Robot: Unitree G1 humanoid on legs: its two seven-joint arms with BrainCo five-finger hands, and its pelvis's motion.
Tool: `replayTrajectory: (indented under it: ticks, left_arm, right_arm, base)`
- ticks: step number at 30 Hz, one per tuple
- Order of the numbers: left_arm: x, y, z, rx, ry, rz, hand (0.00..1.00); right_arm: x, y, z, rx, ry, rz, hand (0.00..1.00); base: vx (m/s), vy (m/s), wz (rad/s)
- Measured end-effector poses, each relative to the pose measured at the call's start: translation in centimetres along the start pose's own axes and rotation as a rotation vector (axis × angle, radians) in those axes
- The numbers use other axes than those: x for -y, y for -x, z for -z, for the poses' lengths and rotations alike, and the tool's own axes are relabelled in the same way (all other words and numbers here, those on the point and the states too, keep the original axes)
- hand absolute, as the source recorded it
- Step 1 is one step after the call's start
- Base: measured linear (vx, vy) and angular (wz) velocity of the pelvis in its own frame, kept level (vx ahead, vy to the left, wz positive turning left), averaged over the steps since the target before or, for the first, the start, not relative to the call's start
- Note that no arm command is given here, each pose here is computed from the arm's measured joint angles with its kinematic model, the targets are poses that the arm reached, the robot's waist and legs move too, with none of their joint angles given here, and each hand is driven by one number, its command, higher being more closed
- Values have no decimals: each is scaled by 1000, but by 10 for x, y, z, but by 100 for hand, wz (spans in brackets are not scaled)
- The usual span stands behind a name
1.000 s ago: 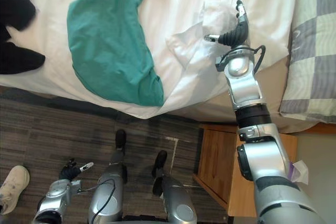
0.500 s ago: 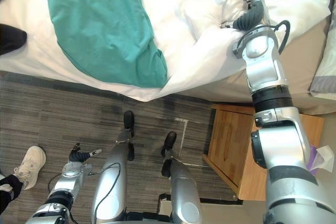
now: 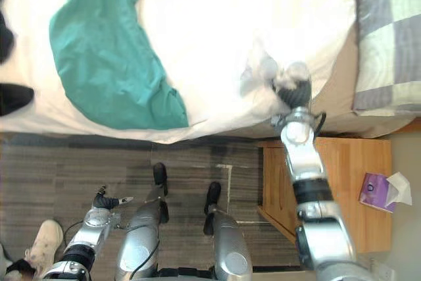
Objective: Tidy the bed and pick cloth on bed and put in laundry
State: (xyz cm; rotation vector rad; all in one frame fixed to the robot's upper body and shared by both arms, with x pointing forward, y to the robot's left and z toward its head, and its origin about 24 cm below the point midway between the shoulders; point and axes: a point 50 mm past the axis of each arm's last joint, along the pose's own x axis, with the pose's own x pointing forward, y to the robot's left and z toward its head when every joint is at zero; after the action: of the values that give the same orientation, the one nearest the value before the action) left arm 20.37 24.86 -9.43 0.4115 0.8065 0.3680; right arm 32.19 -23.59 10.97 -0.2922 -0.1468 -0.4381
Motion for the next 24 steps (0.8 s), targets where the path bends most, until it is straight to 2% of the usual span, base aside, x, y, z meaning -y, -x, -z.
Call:
replayTrajectory:
  ticks: [1,5,16,19,24]
  left_arm:
    - [1,2,9,-24,-6,5,0]
    - [11,10,26,-70,-12,46,0]
    - [25,42,102,-275,-6,172,0]
    - [27,51,120,-326,2,199,0]
    - [29,61,137,-392,91,222,0]
  right_arm:
    - [1,10,12,-31,-1,16,0]
    - [3,33,36,-100,-25,49,0]
    - [17,99,110,-436,-339,184,0]
    - [27,123,136,-558,-341,232,0]
    - [59,179,171,-743,-344,391,0]
  base:
    - [107,-3,-25]
    - [80,10,-12]
    - [63,30,-7]
    - [72,15,-20]
    - [55,3,-15]
